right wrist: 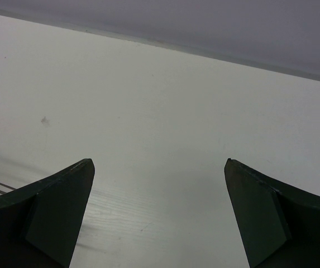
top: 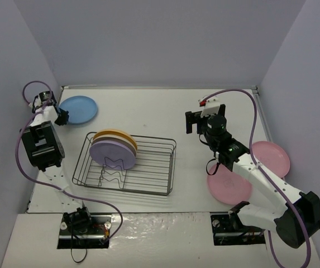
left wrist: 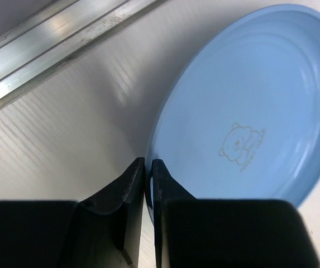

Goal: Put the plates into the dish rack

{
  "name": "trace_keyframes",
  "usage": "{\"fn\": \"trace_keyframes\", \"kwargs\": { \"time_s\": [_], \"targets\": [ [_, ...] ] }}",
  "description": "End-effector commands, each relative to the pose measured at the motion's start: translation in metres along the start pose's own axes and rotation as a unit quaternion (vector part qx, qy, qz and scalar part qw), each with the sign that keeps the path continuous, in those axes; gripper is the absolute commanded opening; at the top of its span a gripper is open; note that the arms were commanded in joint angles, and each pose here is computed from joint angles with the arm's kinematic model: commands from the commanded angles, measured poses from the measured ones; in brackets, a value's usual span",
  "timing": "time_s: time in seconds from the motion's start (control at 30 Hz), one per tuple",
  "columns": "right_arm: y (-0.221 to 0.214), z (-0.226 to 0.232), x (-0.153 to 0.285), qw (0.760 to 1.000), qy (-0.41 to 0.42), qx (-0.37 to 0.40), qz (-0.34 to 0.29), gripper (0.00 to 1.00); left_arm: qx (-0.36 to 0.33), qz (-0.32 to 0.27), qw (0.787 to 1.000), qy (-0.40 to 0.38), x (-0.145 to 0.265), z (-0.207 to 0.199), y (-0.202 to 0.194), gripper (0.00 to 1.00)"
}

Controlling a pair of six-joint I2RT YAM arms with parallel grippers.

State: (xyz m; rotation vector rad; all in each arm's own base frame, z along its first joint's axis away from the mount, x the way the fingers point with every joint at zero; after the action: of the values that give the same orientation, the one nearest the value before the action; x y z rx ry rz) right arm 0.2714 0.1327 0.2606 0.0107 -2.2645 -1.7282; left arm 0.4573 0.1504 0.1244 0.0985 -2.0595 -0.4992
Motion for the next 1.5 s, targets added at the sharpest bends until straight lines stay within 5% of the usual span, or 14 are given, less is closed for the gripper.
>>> {"fn": "trace_keyframes", "kwargs": {
  "time_s": [0.0,0.27,0.53,0.67,0.73,0.87,1.1,1.2,1.37,1.47],
  "targets": [
    [0.017,-0.003,0.0,0.999,-0.019,-0.004,-0.04,1.0,-0.054,-0.102,0.986,-0.123,0.091,-0.052,0.033,0.0],
    [0.019,-0.004,0.001,0.999,-0.02,-0.008,-0.041,1.0,-0.149,-0.23,0.934,-0.231,0.194,-0.101,0.041,0.0],
    [0.018,-0.002,0.002,0.999,-0.009,-0.01,-0.043,1.0,-0.302,-0.334,0.799,-0.399,0.32,-0.119,0.024,0.0],
    [0.018,-0.002,0.003,0.999,-0.005,-0.014,-0.047,1.0,-0.396,-0.415,0.668,-0.474,0.398,-0.101,-0.003,0.0],
    [0.018,-0.002,0.004,0.999,-0.008,-0.016,-0.048,1.0,-0.437,-0.435,0.58,-0.532,0.426,-0.09,-0.026,0.0],
    [0.016,-0.001,0.003,0.999,-0.007,-0.019,-0.048,1.0,-0.516,-0.432,0.483,-0.56,0.452,-0.065,-0.057,0.0],
    [0.022,0.003,0.003,0.997,0.022,-0.014,-0.066,1.0,-0.569,-0.382,0.454,-0.569,0.443,-0.032,-0.086,0.0],
    [0.043,0.006,0.019,0.989,0.086,-0.008,-0.118,1.0,-0.602,-0.345,0.416,-0.587,0.44,-0.015,-0.099,0.0],
    [0.054,0.0,0.038,0.983,0.097,-0.01,-0.154,1.0,-0.666,-0.283,0.39,-0.569,0.43,0.016,-0.11,0.0],
    [0.052,0.0,0.04,0.983,0.098,-0.011,-0.155,1.0,-0.672,-0.276,0.399,-0.559,0.412,0.037,-0.118,0.0]
  ]
}}
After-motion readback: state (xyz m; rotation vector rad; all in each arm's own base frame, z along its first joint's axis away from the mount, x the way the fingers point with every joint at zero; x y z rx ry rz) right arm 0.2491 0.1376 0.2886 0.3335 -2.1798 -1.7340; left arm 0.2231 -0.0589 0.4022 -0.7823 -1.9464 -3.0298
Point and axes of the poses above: each gripper's point midway between its finger pads, its own x axis back along the fingers, its own z axis along the line the jaws close on, y = z × x, the point moved 9 cm from there along x, back along the fingers, and after that the axes turned 10 degrees about x, right-handed, at the moved point
